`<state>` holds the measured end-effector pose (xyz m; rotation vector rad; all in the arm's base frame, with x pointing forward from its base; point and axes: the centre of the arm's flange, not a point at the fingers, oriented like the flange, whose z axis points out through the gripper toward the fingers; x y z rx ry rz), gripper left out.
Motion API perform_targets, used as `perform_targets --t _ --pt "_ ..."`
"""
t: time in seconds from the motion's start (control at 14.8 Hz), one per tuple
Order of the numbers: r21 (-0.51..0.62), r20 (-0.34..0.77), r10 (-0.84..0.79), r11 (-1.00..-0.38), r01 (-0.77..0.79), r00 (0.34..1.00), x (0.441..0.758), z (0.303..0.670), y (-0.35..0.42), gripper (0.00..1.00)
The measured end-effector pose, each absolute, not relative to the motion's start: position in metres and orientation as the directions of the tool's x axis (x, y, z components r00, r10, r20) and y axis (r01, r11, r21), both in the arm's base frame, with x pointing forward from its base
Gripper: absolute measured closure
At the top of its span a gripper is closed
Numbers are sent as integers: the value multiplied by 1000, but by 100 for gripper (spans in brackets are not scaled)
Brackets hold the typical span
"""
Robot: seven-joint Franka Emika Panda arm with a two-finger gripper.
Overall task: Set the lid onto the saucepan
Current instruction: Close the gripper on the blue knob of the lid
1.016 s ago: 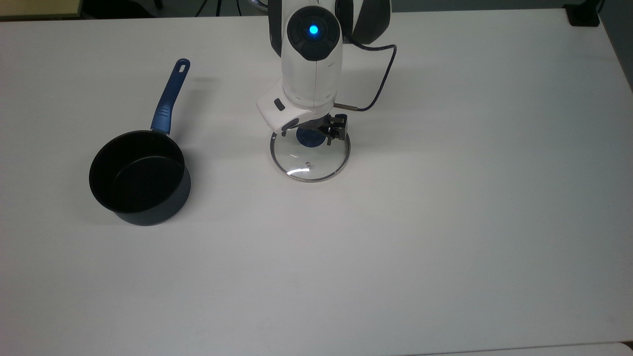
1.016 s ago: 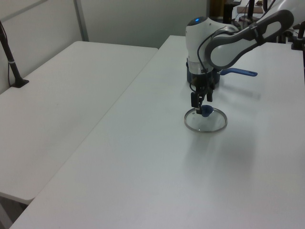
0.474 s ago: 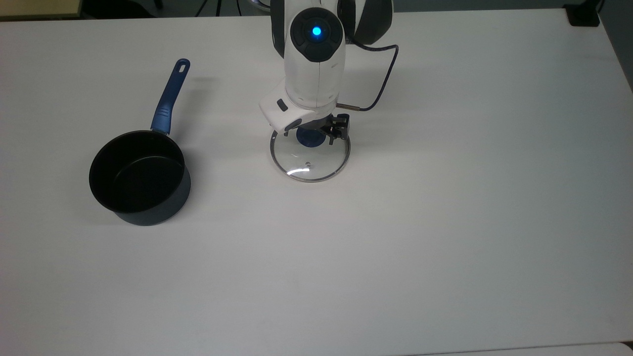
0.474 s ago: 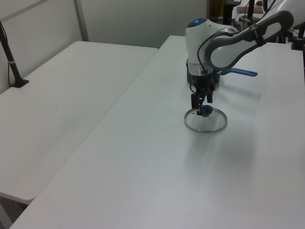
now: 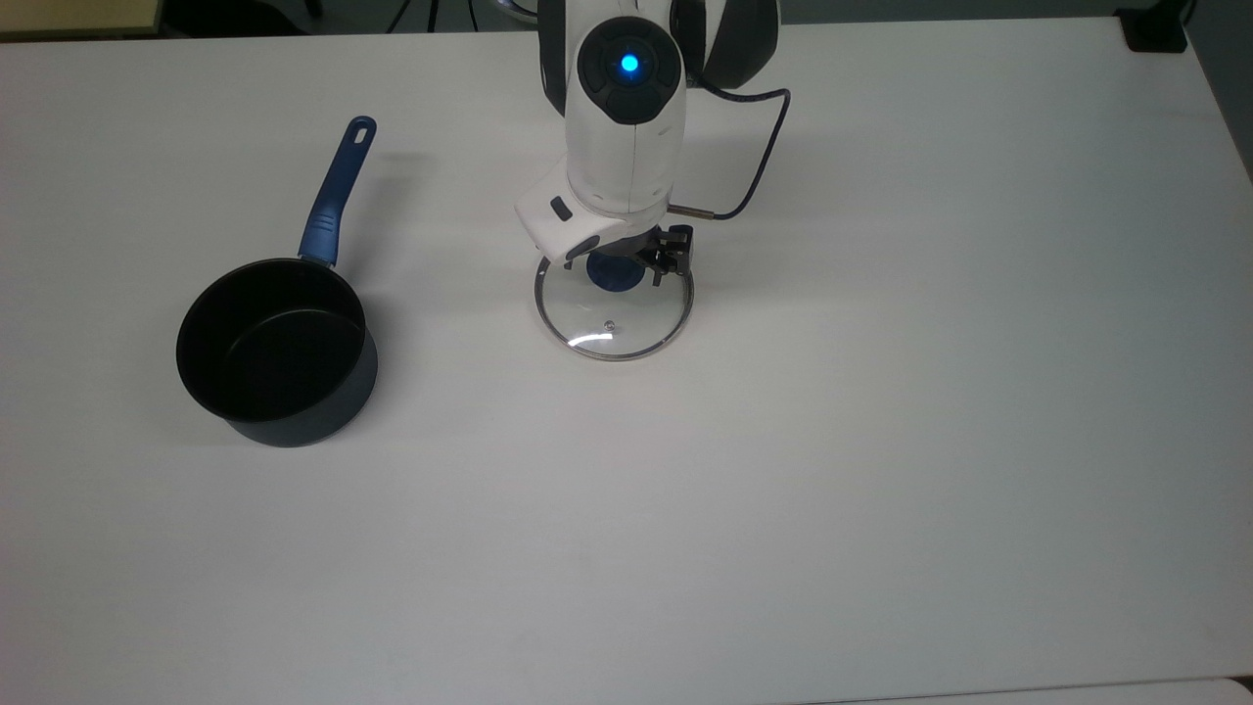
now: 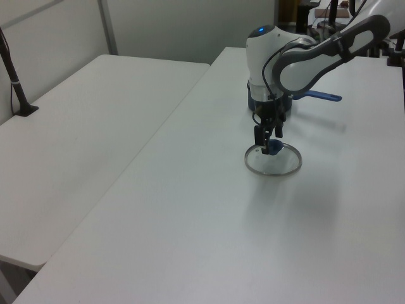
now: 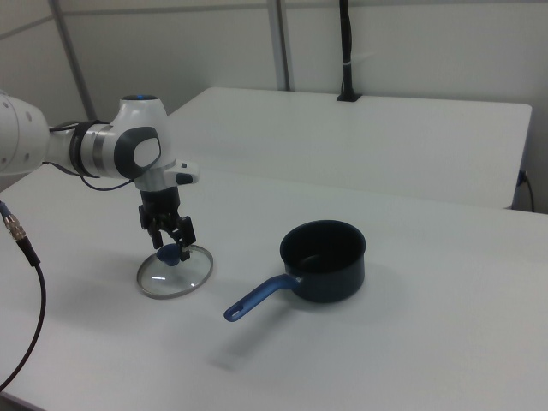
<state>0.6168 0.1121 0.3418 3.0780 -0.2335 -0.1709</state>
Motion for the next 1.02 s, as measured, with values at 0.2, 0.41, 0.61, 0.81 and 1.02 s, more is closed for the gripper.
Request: perform_targets --t 0.2,0.41,0.61,0.81,1.02 --pt "59 -108 -153 -987 -147 982 616 341 112 4" --pt "59 -108 -152 -987 -147 982 616 341 112 22" --pt "60 -108 -154 -987 -148 982 616 341 115 28" --pt "75 -102 -166 -984 -159 981 615 341 117 32" --pt "78 -101 -170 -984 -163 980 615 341 118 33"
